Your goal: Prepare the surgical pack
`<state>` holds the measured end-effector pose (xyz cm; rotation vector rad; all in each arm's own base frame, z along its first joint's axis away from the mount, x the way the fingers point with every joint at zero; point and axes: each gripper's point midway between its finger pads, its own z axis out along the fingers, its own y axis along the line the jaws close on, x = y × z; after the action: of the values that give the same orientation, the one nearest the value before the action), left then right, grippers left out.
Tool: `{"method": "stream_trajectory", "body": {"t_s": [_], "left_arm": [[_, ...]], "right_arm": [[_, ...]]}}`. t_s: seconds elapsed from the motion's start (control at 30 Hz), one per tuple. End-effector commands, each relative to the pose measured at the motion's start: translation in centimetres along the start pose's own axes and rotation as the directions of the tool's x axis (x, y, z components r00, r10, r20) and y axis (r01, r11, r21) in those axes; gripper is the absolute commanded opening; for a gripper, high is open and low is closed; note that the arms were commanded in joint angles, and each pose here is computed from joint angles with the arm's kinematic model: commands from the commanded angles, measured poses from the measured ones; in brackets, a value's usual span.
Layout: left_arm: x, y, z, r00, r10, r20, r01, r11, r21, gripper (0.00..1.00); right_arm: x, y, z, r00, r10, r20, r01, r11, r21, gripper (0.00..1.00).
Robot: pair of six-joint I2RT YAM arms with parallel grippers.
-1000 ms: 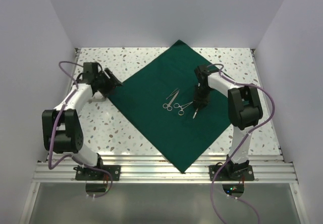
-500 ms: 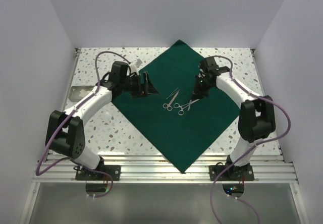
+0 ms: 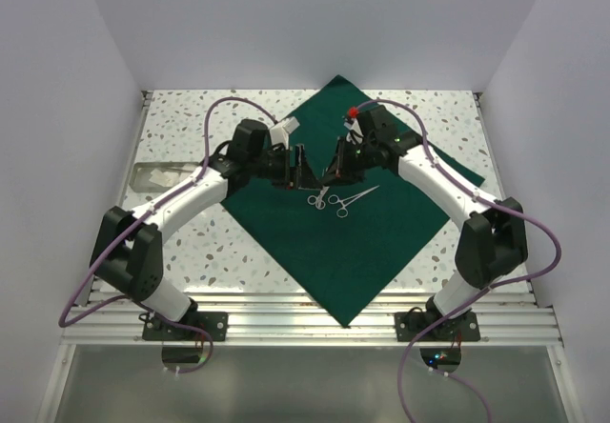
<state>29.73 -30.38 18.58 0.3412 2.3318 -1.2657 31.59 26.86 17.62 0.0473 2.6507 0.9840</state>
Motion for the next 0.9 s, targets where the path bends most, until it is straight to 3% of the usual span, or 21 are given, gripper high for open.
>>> {"method": "stream_trajectory", "body": {"t_s": [0.0, 0.1, 0.23, 0.33, 0.43, 0.47, 0.53, 0.6, 0.67, 0.7, 0.8, 0.87], "left_arm": [[-0.8, -1.5, 0.5, 1.0, 0.023, 0.015, -0.024, 0.999, 0.048, 0.66], [0.3, -1.7, 1.1, 1.0, 0.018, -0.017, -0.017, 0.997, 0.075, 0.59], [1.0, -1.9, 1.8, 0.999, 0.015, -0.043, -0.011, 0.996, 0.088, 0.58], [1.2, -1.3, 2.3, 0.999, 0.002, -0.053, 0.002, 0.997, 0.074, 0.47], [1.0, -0.5, 2.8, 0.998, -0.003, -0.06, 0.006, 0.999, 0.05, 0.11], [0.7, -0.1, 2.9, 0.998, -0.005, -0.06, 0.007, 0.999, 0.033, 0.08], [-0.2, 1.6, 2.7, 0.998, -0.029, -0.056, 0.028, 0.999, -0.028, 0.0], [-1.6, 4.3, 1.4, 0.997, -0.081, -0.011, 0.079, 0.993, -0.088, 0.0], [-2.6, 7.1, -0.2, 0.988, -0.147, 0.045, 0.153, 0.976, -0.158, 0.0], [-3.7, 10.7, -2.5, 0.97, -0.208, 0.123, 0.234, 0.933, -0.274, 0.0], [-5.2, 17.3, -8.0, 0.903, -0.305, 0.304, 0.419, 0.787, -0.453, 0.0], [-6.5, 20.2, -11.3, 0.846, -0.323, 0.424, 0.514, 0.705, -0.488, 0.0]], "right_arm": [[-0.6, 3.0, -2.0, 0.999, -0.003, 0.046, 0.008, 0.995, -0.101, 0.0], [-0.5, 3.6, -2.0, 0.999, -0.007, 0.039, 0.011, 0.993, -0.116, 0.0], [-0.4, 4.0, -2.0, 1.0, -0.011, 0.027, 0.014, 0.991, -0.134, 0.0], [-0.3, 4.3, -2.0, 1.0, -0.013, 0.016, 0.015, 0.989, -0.149, 0.0], [-0.2, 4.4, -1.9, 1.0, -0.019, 0.001, 0.019, 0.987, -0.158, 0.0], [-0.1, 4.4, -1.9, 1.0, -0.025, -0.006, 0.024, 0.987, -0.159, 0.0], [-0.8, 3.4, -1.7, 1.0, -0.023, -0.001, 0.023, 0.994, -0.103, 0.22], [-2.5, 2.0, -2.2, 0.998, -0.027, 0.051, 0.028, 0.999, -0.017, 0.46], [-3.0, -0.2, -2.4, 0.999, 0.015, 0.05, -0.018, 0.997, 0.071, 0.54], [-3.8, -1.3, -2.8, 0.997, 0.044, 0.068, -0.05, 0.994, 0.094, 0.57], [-4.5, -2.4, -3.0, 0.994, 0.084, 0.066, -0.09, 0.992, 0.087, 0.59], [-4.5, -2.8, -2.8, 0.995, 0.079, 0.061, -0.084, 0.992, 0.093, 0.59]]}}
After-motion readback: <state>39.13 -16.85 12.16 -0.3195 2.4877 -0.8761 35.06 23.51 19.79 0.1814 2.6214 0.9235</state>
